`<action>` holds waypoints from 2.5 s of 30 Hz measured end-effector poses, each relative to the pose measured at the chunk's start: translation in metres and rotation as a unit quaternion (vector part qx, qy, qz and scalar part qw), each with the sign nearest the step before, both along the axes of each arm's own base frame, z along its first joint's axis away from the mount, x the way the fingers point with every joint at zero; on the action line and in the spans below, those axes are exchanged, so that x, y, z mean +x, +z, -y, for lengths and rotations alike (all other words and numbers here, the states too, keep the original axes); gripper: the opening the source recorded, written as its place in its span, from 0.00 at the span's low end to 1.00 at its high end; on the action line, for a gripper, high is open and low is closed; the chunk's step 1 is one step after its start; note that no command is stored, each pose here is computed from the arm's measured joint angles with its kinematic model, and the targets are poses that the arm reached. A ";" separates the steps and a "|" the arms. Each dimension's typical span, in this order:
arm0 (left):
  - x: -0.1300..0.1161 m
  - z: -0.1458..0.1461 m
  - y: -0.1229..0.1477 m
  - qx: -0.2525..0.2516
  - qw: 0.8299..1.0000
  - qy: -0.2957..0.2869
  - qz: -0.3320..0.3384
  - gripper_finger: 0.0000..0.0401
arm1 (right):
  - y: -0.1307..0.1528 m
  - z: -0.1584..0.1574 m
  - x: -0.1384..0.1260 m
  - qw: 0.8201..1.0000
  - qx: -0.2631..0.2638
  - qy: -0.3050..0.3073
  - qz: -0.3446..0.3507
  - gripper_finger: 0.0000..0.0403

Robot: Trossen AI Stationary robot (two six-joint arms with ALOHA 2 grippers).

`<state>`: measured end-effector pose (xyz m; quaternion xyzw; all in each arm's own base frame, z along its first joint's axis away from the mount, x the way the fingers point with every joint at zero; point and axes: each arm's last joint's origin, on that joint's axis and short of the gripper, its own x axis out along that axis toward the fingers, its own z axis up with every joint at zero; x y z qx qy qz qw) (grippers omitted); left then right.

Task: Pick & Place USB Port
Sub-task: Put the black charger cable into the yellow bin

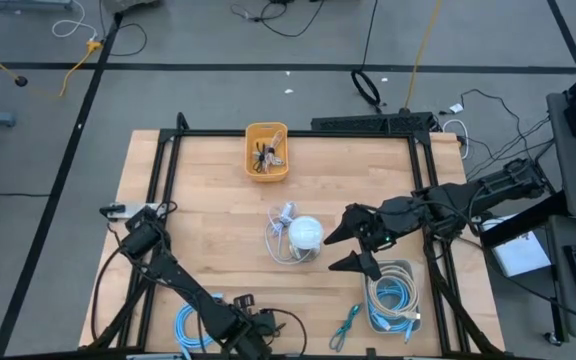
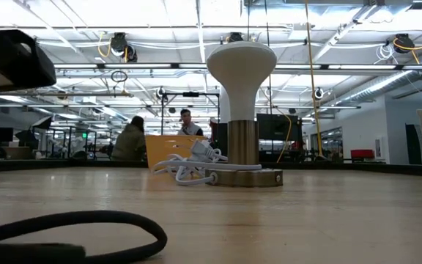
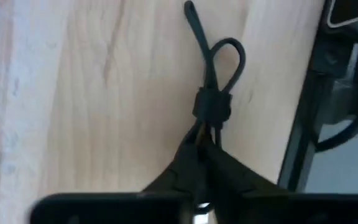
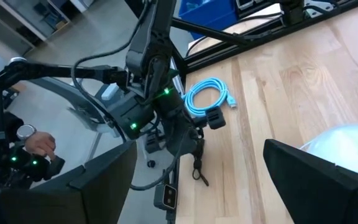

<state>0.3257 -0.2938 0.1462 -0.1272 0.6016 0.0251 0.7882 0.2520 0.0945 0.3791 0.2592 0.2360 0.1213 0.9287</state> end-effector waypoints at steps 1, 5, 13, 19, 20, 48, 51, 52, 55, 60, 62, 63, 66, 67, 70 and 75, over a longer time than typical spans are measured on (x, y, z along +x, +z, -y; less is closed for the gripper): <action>0.000 0.000 0.000 0.003 1.000 0.001 0.001 0.04 | 0.000 0.000 0.000 1.000 0.000 0.000 0.000 0.85; 0.003 -0.004 -0.004 0.002 0.999 0.032 -0.005 0.01 | 0.000 0.000 0.000 1.000 0.001 0.000 0.002 0.85; 0.002 -0.014 -0.008 0.032 0.995 0.092 -0.020 0.00 | 0.000 -0.005 -0.002 1.000 0.000 0.011 0.003 0.85; 0.003 -0.029 -0.015 0.048 0.987 0.149 -0.042 0.00 | 0.000 -0.005 -0.002 1.000 0.000 0.011 0.003 0.85; 0.003 -0.029 -0.015 0.047 0.987 0.149 -0.040 0.00 | 0.000 -0.006 -0.002 1.000 0.000 0.012 0.003 0.85; 0.031 -0.052 0.029 -0.016 0.966 0.251 0.057 0.50 | 0.005 -0.022 -0.007 0.999 0.009 0.027 0.030 0.85; 0.038 -0.064 0.025 -0.004 0.967 0.251 0.046 0.47 | 0.005 -0.025 -0.008 0.999 0.005 0.024 0.031 0.85; 0.040 -0.067 0.022 -0.005 0.967 0.250 0.039 0.46 | 0.005 -0.026 -0.009 0.999 0.005 0.026 0.031 0.85; 0.046 -0.076 0.011 -0.003 0.970 0.244 0.015 0.44 | 0.005 -0.028 -0.010 0.999 0.005 0.031 0.031 0.85; 0.054 -0.078 -0.008 -0.021 0.972 0.233 -0.020 0.43 | 0.006 -0.032 -0.012 0.999 0.006 0.038 0.033 0.85; 0.054 -0.077 -0.013 -0.022 0.972 0.234 -0.027 0.43 | 0.006 -0.034 -0.013 0.999 0.006 0.041 0.034 0.85; 0.054 -0.077 -0.014 -0.021 0.970 0.239 -0.029 0.43 | 0.006 -0.034 -0.013 0.998 0.006 0.042 0.035 0.85; 0.053 -0.077 -0.015 -0.015 0.967 0.253 -0.028 0.39 | 0.006 -0.036 -0.014 0.998 0.007 0.045 0.035 0.85; 0.053 -0.077 -0.014 -0.015 0.967 0.253 -0.026 0.36 | 0.006 -0.037 -0.014 0.998 0.007 0.046 0.035 0.85; 0.052 -0.078 -0.011 -0.012 0.968 0.251 -0.025 0.18 | 0.007 -0.037 -0.014 0.998 0.005 0.039 0.039 0.85; 0.051 -0.076 0.002 -0.038 0.961 0.274 -0.011 0.08 | 0.008 -0.037 -0.014 0.998 0.006 0.039 0.045 0.85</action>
